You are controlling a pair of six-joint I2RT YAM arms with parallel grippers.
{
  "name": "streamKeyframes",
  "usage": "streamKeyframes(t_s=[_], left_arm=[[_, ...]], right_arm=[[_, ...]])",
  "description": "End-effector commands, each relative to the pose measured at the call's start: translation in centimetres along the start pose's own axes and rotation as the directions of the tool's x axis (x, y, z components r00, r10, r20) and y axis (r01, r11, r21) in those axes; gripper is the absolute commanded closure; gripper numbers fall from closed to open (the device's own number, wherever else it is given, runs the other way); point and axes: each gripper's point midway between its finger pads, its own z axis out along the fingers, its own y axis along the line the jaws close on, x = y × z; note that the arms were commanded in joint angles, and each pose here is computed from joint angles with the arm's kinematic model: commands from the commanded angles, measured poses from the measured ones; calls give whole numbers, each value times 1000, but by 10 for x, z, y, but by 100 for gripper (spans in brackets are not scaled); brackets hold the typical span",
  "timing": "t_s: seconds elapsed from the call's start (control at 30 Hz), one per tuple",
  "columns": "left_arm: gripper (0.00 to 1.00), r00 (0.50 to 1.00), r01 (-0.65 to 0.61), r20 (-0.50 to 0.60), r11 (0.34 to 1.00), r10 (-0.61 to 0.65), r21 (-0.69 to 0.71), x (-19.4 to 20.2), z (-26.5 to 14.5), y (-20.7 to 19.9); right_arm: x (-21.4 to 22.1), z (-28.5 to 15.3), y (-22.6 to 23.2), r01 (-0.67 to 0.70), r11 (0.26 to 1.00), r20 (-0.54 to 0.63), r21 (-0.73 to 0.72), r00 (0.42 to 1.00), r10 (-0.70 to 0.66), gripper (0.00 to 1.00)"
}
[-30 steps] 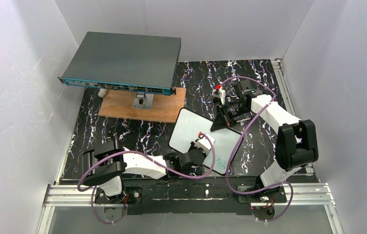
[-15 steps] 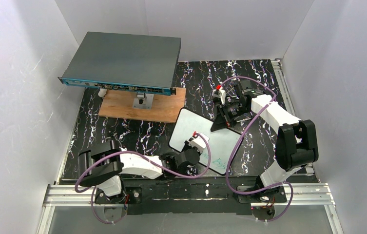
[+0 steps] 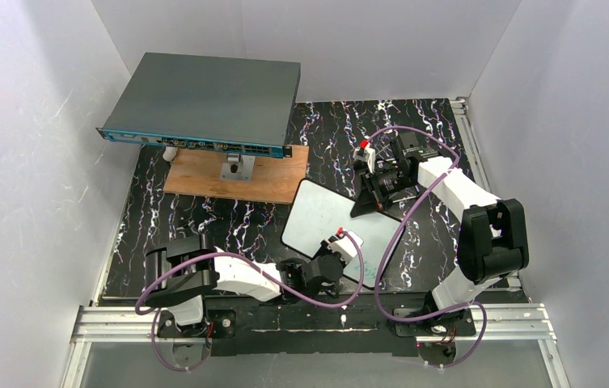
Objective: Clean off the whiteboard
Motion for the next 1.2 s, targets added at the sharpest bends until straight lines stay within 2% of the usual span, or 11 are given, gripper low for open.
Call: streamKeyframes(t_s=[0.0, 0.1, 0.2, 0.33, 0.5, 0.6, 0.9, 1.0, 1.17], left_arm=[[100, 1000, 5, 15, 998, -6, 59, -5, -2, -11], [100, 999, -4, 35, 997, 7, -77, 0, -9, 24], [100, 999, 46, 22, 984, -42, -171, 14, -17, 60], [100, 995, 100, 41, 974, -93, -204, 18, -28, 84], [100, 993, 104, 60, 989, -98, -105, 14, -28, 69], [100, 993, 102, 66, 995, -101, -7, 5, -25, 43], [100, 999, -3, 42, 975, -7, 224, -6, -10, -49], [100, 1000, -15, 22, 981, 11, 194, -1, -7, -47], [100, 1000, 0, -9, 997, -1, -78, 15, -7, 18]], right_arm=[[-5, 2, 33, 33, 992, 30, -120, 999, -29, 99], [-5, 2, 33, 30, 992, 30, -121, 999, -26, 99], [-5, 2, 32, 29, 992, 30, -121, 999, -26, 99], [-5, 2, 33, 31, 992, 30, -121, 999, -28, 99], [-4, 2, 32, 29, 993, 28, -117, 999, -26, 99], [-4, 2, 31, 29, 993, 29, -116, 999, -26, 99], [-6, 1, 32, 31, 993, 34, -116, 999, -27, 99], [-6, 0, 32, 32, 993, 38, -115, 999, -27, 99], [-6, -1, 33, 32, 993, 40, -117, 999, -28, 99]])
